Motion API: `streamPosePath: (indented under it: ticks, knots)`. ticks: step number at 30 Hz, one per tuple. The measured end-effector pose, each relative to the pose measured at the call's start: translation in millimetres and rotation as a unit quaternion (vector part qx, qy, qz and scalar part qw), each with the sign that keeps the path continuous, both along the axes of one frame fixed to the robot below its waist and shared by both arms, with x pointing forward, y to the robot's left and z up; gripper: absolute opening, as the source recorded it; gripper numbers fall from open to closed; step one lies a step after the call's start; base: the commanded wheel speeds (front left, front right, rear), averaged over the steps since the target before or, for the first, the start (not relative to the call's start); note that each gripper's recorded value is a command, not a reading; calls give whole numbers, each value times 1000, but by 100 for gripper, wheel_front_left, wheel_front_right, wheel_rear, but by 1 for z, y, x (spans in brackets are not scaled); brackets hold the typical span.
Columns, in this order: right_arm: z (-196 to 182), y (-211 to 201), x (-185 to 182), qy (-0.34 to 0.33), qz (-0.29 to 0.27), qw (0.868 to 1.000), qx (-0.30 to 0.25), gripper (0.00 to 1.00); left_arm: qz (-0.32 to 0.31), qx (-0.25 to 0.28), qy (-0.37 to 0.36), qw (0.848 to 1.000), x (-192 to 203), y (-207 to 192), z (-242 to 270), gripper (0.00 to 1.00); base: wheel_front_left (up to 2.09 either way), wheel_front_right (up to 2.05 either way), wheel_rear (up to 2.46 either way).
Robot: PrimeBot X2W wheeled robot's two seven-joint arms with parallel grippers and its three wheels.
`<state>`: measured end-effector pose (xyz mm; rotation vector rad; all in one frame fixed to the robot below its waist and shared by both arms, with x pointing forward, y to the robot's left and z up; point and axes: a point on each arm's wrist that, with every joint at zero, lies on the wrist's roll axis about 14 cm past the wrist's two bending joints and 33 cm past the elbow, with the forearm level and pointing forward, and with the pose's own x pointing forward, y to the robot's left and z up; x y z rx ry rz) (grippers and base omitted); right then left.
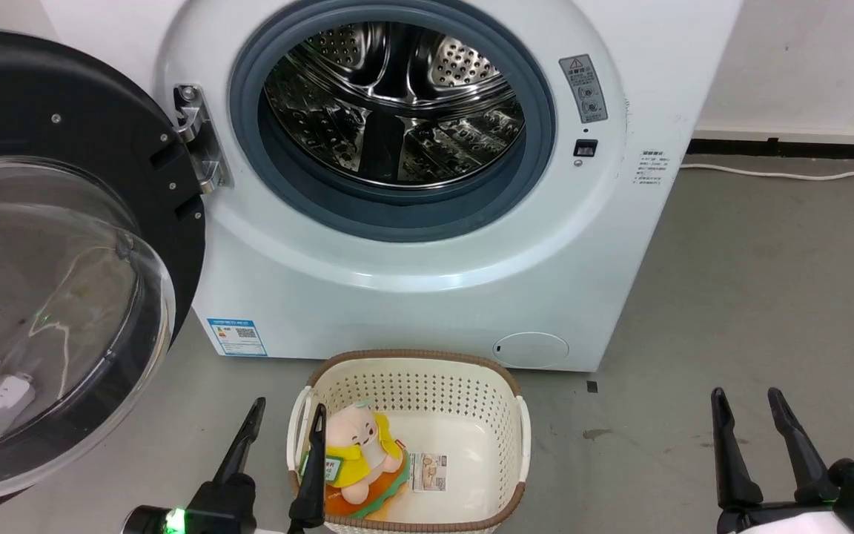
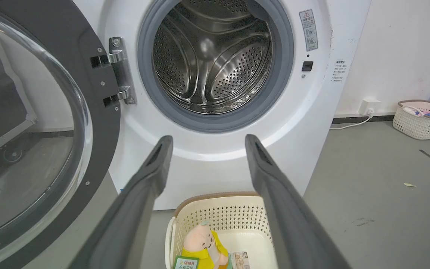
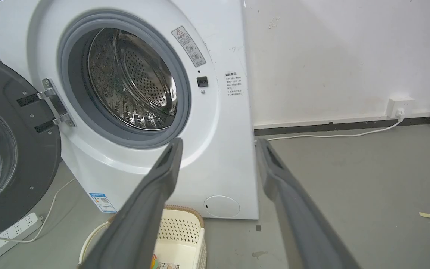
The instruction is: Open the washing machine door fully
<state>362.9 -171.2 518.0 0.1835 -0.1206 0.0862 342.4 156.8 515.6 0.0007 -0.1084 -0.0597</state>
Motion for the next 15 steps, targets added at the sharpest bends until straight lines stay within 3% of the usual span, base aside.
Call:
streamPosePath:
  ticks: [15]
  knots:
    - [-1, 3, 1, 2, 5, 1000, 0, 100, 1, -3, 5, 1000, -1, 1, -3, 100, 0, 0, 0]
